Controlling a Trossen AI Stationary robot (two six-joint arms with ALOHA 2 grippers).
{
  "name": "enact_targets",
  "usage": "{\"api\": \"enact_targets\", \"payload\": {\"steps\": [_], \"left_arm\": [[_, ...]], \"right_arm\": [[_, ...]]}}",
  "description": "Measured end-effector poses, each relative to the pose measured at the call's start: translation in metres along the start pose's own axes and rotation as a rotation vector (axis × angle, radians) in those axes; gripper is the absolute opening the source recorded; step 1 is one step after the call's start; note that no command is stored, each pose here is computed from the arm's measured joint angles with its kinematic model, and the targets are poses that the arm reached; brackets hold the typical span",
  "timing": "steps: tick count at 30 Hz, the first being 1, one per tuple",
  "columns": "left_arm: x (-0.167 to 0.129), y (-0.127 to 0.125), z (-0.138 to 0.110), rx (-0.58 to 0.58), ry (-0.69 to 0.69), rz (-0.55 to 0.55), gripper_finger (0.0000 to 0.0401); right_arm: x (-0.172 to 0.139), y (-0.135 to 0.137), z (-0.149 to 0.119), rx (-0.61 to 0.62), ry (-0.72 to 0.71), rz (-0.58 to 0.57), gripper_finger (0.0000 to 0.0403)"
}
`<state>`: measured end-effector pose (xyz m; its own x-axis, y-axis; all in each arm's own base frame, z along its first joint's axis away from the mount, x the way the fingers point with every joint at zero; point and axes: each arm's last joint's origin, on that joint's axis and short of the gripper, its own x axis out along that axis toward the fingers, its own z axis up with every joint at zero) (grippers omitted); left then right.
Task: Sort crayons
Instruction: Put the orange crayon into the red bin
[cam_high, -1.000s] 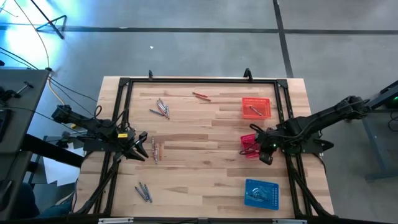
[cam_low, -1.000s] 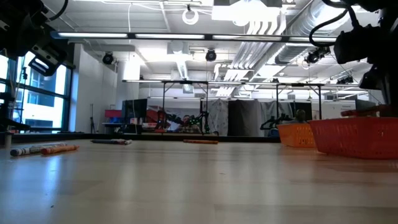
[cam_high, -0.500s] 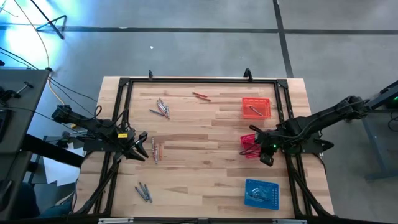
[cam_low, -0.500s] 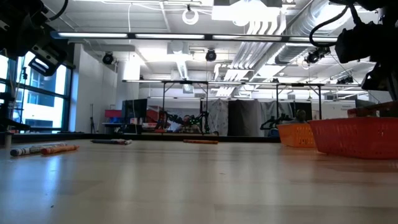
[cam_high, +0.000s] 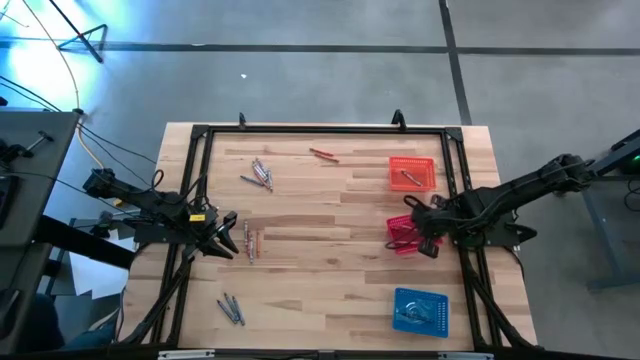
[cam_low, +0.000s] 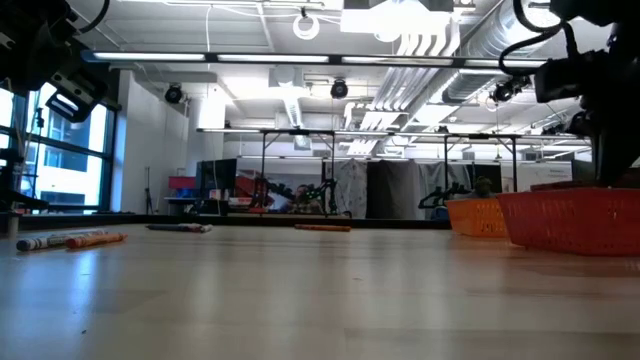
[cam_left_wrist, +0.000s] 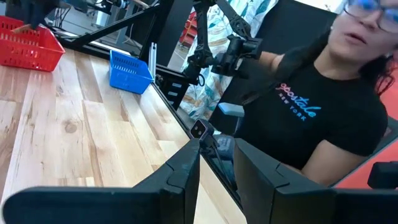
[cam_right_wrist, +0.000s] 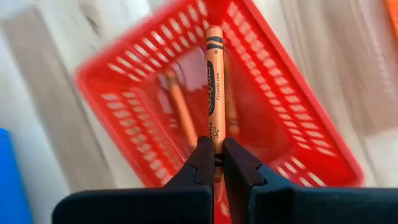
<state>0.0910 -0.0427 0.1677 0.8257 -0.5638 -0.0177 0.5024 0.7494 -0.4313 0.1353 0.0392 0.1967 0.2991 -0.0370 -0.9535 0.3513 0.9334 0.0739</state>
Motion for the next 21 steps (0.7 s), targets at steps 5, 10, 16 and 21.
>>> {"api": "enact_targets", "payload": {"steps": [5,10,16,21], "left_arm": [[0.0000,0.0000,0.0000,0.000,0.000,0.000,0.0086],[0.0000,0.0000,0.0000,0.000,0.000,0.000,0.0086],[0.0000,0.0000,0.0000,0.000,0.000,0.000,0.0086],[0.0000,0.0000,0.0000,0.000,0.000,0.000,0.0086]], "right_arm": [[0.0000,-0.0028,-0.0034,-0.006,0.033,-0.030,0.0001],[-0.0001,-0.0030,-0.0015,0.009,-0.007,-0.059,0.0001],[-0.0002,-0.0030,0.0001,0.009,-0.038,-0.078,0.0001],[-0.0002,-0.0031,0.0001,0.041,-0.040,-0.078,0.0001]]}}
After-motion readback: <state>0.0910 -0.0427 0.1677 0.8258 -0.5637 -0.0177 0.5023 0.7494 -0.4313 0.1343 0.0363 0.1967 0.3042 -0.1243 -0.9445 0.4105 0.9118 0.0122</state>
